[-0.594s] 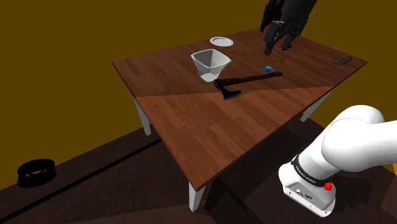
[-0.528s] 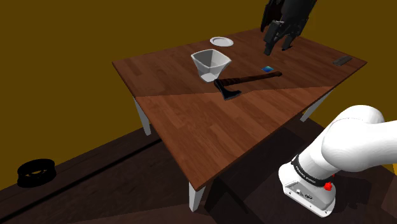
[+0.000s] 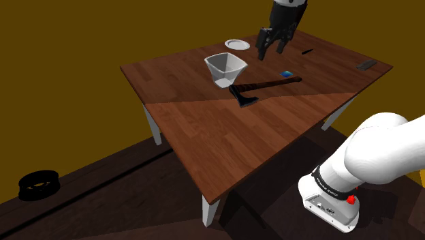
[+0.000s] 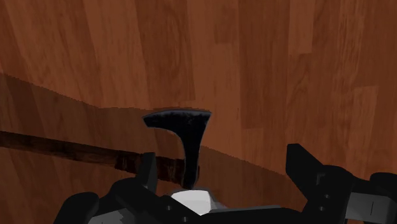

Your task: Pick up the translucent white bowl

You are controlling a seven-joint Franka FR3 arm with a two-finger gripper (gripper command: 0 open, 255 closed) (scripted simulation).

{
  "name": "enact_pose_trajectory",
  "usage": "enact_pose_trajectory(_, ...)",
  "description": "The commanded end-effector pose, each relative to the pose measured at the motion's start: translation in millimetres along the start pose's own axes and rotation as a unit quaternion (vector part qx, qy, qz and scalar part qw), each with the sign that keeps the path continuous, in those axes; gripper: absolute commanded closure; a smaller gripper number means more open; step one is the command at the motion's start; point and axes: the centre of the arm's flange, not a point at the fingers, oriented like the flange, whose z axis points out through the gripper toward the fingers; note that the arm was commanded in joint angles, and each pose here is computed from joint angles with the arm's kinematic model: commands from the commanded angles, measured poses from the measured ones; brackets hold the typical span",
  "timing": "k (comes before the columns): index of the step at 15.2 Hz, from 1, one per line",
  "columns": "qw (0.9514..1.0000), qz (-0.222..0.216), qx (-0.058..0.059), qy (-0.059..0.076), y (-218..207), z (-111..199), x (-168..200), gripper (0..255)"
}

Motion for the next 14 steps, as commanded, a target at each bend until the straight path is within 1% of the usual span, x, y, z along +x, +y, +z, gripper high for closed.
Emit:
enact_pose_trajectory(1, 1.0, -0.004, -0.004, -0.003, -5, 14, 26, 0)
enact_pose_trajectory(14, 0.999, -0.026, -0.032, -0.02, -47, 95, 179, 0)
